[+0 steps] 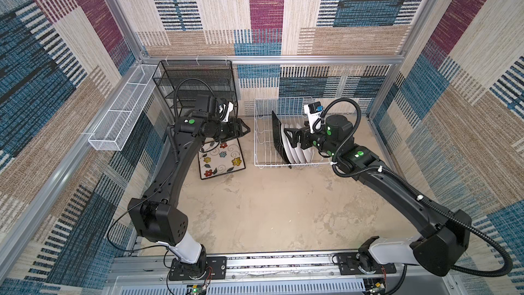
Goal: Unload the plates from the dish rack
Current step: Pick up a plate from the dish rack.
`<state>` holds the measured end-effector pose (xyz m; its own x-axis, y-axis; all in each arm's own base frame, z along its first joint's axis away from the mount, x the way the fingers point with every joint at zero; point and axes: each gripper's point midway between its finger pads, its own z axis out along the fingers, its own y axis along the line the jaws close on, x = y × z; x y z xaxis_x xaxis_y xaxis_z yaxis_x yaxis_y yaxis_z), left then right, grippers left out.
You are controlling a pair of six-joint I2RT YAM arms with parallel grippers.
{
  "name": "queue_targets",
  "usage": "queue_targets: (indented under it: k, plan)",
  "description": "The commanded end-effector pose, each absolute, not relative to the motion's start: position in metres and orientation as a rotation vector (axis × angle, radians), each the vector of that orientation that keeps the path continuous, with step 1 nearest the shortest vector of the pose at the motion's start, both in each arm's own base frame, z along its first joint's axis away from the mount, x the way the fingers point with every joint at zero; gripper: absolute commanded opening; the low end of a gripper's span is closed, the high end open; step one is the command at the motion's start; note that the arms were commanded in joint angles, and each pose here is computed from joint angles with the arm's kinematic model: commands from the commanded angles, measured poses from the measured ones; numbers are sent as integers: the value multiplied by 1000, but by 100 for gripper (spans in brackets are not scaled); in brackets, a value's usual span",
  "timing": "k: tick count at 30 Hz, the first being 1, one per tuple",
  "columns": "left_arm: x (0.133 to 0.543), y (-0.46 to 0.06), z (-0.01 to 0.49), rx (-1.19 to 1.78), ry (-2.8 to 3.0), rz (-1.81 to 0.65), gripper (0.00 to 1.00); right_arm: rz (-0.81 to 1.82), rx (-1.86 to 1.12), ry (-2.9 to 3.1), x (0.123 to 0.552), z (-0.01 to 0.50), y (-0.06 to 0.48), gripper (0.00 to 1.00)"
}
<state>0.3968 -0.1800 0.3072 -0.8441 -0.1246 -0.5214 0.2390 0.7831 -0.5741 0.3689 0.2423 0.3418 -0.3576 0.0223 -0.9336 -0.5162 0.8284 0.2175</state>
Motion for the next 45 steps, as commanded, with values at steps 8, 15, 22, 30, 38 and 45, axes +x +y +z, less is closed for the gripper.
queue_targets:
  k: [8, 15, 22, 30, 38, 45]
  plan:
    - [405, -244, 297, 197, 2465, -934, 65, 685, -313, 1946, 360, 321, 226, 100]
    - [415, -285, 265, 229, 2534, -899, 59, 645, -259, 1952, 361, 318, 199, 100]
    - [435, -304, 238, 206, 2575, -841, 40, 599, -242, 1967, 363, 313, 186, 100]
    - [455, -308, 226, 183, 2573, -806, 34, 594, -236, 1959, 365, 312, 185, 100]
    - [461, -312, 204, 124, 2621, -814, 27, 592, -237, 1952, 370, 314, 186, 100]
    - [461, -312, 206, 79, 2620, -825, 18, 590, -234, 1934, 371, 319, 185, 100]
